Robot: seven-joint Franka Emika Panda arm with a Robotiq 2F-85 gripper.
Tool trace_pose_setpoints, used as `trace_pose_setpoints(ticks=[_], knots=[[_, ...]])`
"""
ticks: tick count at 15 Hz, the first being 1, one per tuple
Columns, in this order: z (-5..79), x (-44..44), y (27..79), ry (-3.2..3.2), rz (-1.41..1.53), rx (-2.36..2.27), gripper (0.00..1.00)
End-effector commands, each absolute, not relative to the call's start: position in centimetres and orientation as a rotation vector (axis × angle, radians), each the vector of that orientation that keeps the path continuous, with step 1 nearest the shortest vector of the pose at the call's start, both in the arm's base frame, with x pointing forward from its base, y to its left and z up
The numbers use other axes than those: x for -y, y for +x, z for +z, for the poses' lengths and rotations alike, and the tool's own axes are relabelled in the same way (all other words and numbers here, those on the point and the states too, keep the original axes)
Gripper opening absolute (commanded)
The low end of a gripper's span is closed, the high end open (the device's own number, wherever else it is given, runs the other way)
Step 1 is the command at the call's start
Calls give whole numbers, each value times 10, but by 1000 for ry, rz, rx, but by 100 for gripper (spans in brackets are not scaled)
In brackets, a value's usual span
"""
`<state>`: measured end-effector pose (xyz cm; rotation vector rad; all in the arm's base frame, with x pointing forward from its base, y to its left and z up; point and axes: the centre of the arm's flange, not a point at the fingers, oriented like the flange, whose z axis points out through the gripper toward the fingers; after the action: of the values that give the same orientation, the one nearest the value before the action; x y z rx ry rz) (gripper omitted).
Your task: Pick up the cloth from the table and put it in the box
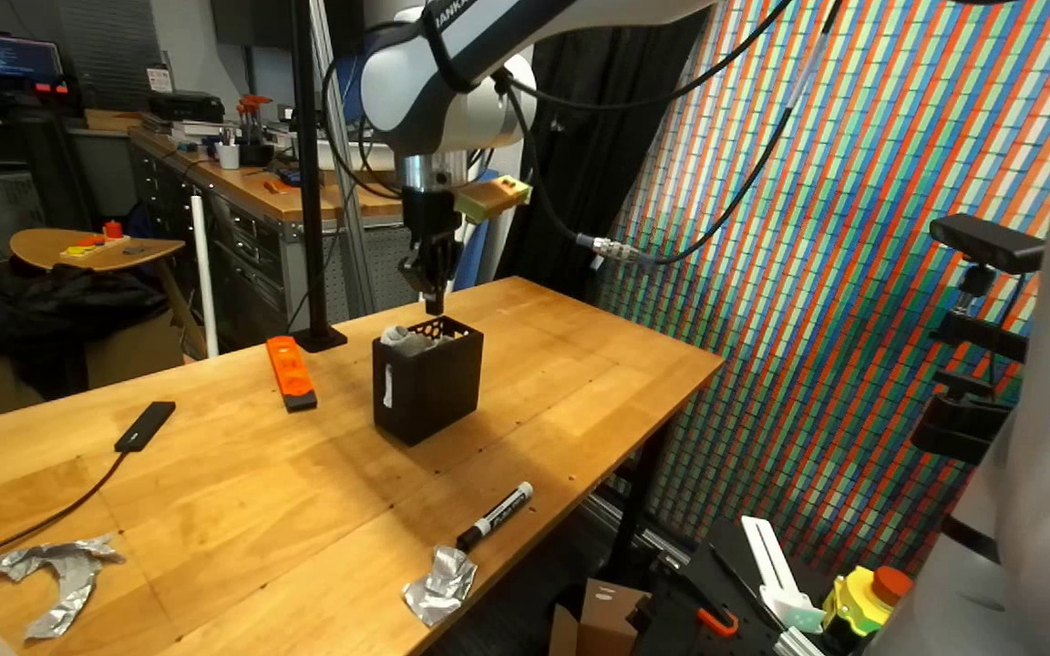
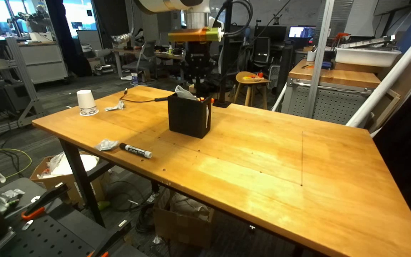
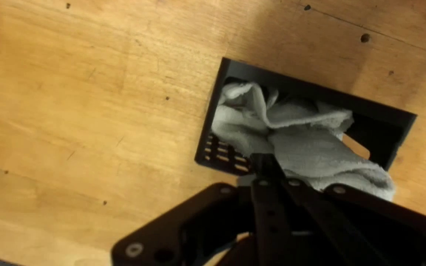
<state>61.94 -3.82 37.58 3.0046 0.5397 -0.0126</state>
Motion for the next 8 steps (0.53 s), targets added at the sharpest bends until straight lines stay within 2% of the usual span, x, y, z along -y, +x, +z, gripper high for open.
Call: trace_pose_setpoints(ticks=[1, 8], knots=[[434, 29, 606, 2985, 84, -529, 0], [445, -31, 605, 3027, 97, -602, 0]])
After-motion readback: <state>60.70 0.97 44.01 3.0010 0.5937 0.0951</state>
